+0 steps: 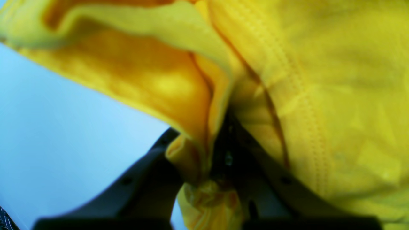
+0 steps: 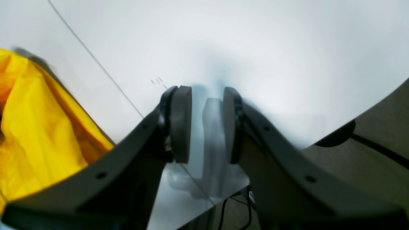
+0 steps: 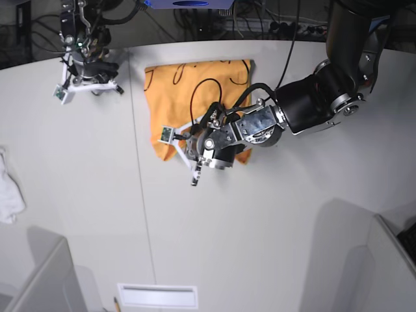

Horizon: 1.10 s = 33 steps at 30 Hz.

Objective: Fold the T-shirt properly

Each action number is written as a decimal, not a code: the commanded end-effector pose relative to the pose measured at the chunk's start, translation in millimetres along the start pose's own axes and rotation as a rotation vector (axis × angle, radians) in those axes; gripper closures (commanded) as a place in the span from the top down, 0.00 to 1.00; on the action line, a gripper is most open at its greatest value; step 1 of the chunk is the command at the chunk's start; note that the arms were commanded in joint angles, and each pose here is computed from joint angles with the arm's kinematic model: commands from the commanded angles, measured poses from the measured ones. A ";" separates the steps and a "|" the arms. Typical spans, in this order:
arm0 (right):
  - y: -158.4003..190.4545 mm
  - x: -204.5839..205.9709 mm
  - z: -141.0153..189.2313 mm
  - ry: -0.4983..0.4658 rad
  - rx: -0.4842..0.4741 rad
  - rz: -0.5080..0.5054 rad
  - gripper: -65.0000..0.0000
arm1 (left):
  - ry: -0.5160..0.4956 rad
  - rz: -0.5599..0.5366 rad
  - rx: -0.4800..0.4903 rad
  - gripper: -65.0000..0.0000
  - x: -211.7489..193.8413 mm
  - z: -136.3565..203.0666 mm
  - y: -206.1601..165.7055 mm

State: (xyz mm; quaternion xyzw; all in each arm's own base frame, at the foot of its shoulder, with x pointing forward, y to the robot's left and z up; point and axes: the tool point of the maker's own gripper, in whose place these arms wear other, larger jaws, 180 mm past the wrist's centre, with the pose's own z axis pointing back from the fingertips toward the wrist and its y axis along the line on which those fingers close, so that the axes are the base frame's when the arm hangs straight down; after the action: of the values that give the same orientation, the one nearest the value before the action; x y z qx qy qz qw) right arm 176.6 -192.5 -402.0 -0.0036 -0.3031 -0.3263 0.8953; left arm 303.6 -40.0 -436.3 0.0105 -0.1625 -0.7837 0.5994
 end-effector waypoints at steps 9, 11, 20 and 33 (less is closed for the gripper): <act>4.9 10.6 2.6 -0.040 0.014 0.006 0.25 | 0.018 -0.010 0.008 0.00 -2.2 2.7 10.3; 4.9 10.6 2.6 -0.040 0.014 0.006 0.25 | 0.017 -0.015 0.024 0.00 -1.4 6.6 18.4; 6.1 11.3 2.5 -0.041 0.017 0.006 0.25 | -0.045 0.052 0.114 0.43 12.8 29.3 62.9; 10.4 16.5 1.6 -0.053 0.027 0.004 0.25 | -0.382 0.295 0.419 0.86 47.2 139.6 139.7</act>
State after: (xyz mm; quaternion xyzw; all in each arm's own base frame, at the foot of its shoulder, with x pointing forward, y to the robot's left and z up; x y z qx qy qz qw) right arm 185.9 -188.1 -398.7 0.0053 -0.3106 -0.3261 0.8928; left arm 383.5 -80.6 -278.3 -0.0438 -0.4058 -0.6310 0.6597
